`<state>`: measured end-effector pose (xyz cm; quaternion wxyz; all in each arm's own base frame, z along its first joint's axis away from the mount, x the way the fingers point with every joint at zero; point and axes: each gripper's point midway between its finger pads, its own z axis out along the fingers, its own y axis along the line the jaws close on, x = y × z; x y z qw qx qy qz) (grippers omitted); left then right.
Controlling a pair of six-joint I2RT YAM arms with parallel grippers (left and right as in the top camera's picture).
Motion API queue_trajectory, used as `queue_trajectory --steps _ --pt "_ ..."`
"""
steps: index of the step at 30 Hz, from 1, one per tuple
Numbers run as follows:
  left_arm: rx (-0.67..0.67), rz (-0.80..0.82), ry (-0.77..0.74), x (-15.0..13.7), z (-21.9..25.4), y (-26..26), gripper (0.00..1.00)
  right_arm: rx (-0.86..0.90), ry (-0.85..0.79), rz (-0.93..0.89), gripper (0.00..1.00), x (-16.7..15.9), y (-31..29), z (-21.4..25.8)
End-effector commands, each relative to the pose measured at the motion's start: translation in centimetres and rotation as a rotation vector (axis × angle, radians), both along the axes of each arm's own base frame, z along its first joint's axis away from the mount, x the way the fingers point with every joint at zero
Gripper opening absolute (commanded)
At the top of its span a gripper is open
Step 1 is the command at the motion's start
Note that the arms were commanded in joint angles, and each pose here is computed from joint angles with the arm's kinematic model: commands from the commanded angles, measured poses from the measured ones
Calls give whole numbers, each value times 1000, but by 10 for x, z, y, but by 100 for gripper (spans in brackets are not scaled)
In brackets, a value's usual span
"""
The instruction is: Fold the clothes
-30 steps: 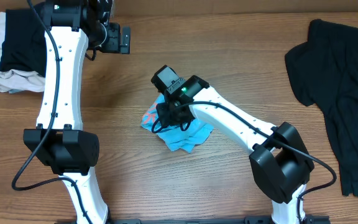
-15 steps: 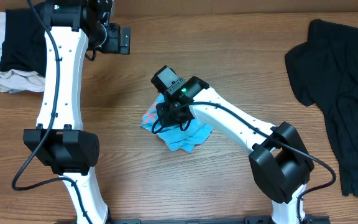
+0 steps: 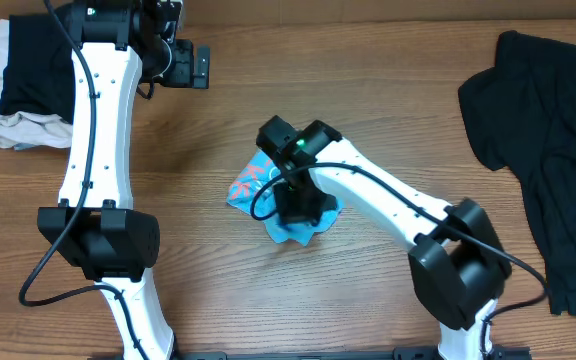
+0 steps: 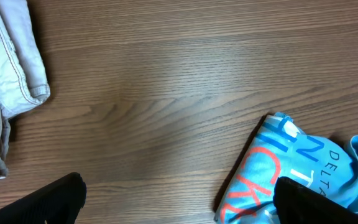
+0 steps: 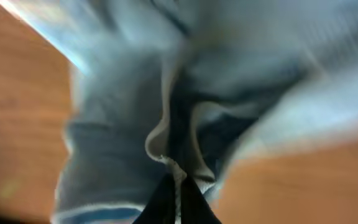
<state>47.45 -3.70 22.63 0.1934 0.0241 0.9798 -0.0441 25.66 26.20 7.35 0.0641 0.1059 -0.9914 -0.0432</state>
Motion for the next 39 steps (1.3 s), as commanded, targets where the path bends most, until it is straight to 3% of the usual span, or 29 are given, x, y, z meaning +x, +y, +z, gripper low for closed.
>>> queue_trajectory --steps 1,9,16,19,21,24,25,27,33,39 --pt "13 -7 5 2 -4 4 100 -21 25 -45 4 -16 -14 26" --pt "12 -7 -8 4 -3 4 100 -106 164 -50 4 -55 -31 12" --pt "12 -8 -8 4 -3 4 100 -120 162 -69 4 -56 -35 9" --pt "12 -8 -8 4 -3 4 100 -58 88 -99 5 -33 -31 22" --pt "12 -8 -8 4 -3 4 100 -5 21 -123 13 -12 -29 38" --pt "12 -9 -8 4 -3 3 100 60 -89 -129 49 22 -30 63" --pt "11 -9 -8 4 -3 3 100 77 -123 -129 57 33 -31 69" --pt "11 -9 -9 5 -3 3 100 114 -182 -112 64 53 -32 75" --pt "11 -8 -9 5 -3 3 100 133 -332 -99 66 102 -37 71" --pt "11 -9 -9 5 -3 3 100 73 -351 -100 64 121 -38 41"
